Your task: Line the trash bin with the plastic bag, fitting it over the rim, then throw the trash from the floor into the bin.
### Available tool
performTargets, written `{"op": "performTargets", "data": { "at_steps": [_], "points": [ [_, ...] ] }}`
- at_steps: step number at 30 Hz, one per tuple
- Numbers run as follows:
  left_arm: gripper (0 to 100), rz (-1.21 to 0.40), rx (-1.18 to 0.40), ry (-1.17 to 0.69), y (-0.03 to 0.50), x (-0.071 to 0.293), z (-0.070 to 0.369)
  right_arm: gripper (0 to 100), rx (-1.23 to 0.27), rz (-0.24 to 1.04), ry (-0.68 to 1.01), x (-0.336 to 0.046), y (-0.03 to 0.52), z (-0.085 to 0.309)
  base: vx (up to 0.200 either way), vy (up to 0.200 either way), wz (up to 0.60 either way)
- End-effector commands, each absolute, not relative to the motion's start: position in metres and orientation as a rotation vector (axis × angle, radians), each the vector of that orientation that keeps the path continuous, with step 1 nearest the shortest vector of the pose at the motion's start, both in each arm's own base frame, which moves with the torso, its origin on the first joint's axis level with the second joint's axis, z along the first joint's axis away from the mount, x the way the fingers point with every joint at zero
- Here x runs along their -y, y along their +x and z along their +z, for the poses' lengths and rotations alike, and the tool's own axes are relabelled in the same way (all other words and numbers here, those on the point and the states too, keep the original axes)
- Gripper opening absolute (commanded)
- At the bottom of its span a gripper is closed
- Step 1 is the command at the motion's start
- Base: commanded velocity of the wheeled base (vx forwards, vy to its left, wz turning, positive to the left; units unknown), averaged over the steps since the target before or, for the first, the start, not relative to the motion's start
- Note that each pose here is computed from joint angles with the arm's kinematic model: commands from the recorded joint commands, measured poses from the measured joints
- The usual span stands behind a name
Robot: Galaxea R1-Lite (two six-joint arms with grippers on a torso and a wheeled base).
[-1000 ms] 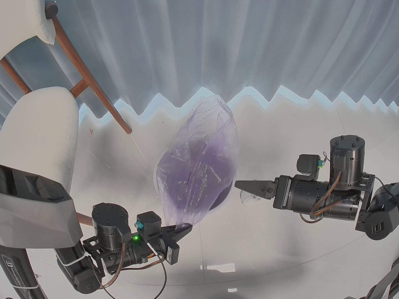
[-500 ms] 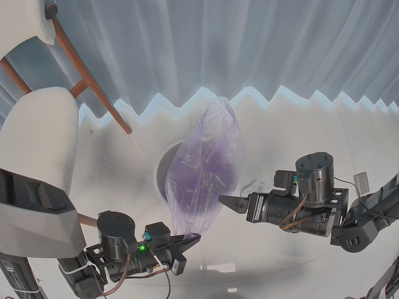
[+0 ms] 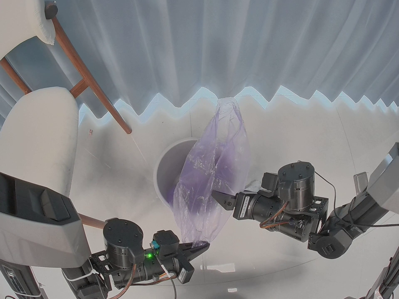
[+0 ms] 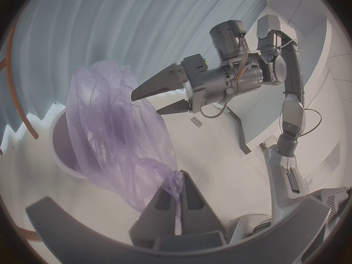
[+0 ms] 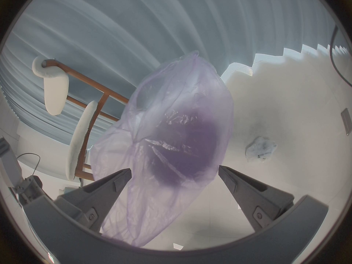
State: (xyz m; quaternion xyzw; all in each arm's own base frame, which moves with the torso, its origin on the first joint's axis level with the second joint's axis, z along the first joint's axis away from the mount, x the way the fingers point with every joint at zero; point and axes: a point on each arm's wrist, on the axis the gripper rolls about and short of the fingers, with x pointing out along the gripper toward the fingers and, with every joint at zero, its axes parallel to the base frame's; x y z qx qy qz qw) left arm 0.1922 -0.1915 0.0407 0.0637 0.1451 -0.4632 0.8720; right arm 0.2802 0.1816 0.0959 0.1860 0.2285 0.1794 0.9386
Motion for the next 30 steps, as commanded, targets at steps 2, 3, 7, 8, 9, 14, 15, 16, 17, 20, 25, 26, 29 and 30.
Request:
{"op": "performTargets", "data": {
  "at_steps": [2,3,7,8,9,14,15,16,17,20,25,26,29,30],
  "points": [
    [0,-0.977,-0.305,0.135,0.191,0.193,0.040,100,-0.485,0.348,0.366,-0.185,0.286,0.078,0.000,0.000,0.00],
    [0,-0.977,-0.304,0.135,0.191,0.194,0.040,100,-0.481,0.350,0.366,-0.185,0.287,0.077,0.000,0.000,0.00],
    [0,-0.966,-0.303,0.133,0.193,0.192,0.040,0,-0.460,0.353,0.376,-0.183,0.286,0.081,0.000,0.000,0.00],
    [0,-0.965,-0.303,0.133,0.193,0.192,0.040,0,-0.452,0.354,0.379,-0.183,0.286,0.083,0.000,0.000,0.00],
    [0,-0.963,-0.303,0.133,0.194,0.192,0.040,0,-0.449,0.353,0.380,-0.182,0.286,0.084,0.000,0.000,0.00],
    [0,-0.962,-0.300,0.132,0.194,0.192,0.041,0,-0.448,0.355,0.368,-0.181,0.285,0.085,0.000,0.000,0.00],
    [0,-0.948,-0.301,0.130,0.195,0.191,0.041,0,-0.448,0.356,0.363,-0.181,0.285,0.085,0.000,0.000,0.00],
    [0,-0.921,-0.298,0.127,0.197,0.190,0.041,0,-0.447,0.355,0.362,-0.180,0.285,0.085,0.000,0.000,0.00],
    [0,-0.895,-0.294,0.124,0.200,0.189,0.042,0,-0.445,0.354,0.361,-0.180,0.285,0.085,0.000,0.000,0.00],
    [0,-0.855,-0.265,0.115,0.208,0.190,0.046,0,-0.442,0.348,0.362,-0.178,0.287,0.085,0.000,0.000,0.00],
    [100,-0.849,-0.287,0.107,0.205,0.187,0.044,0,-0.436,0.346,0.365,-0.177,0.287,0.086,0.000,0.000,0.00],
    [100,-0.849,-0.288,0.106,0.205,0.186,0.044,0,-0.429,0.348,0.368,-0.177,0.288,0.086,0.000,0.000,0.00],
    [100,-0.841,-0.268,0.066,0.208,0.188,0.050,0,-0.407,0.355,0.370,-0.176,0.286,0.086,0.000,0.000,0.00],
    [100,-0.837,-0.259,0.050,0.208,0.188,0.054,0,-0.403,0.357,0.367,-0.175,0.285,0.085,0.000,0.000,0.00]
  ]
}}
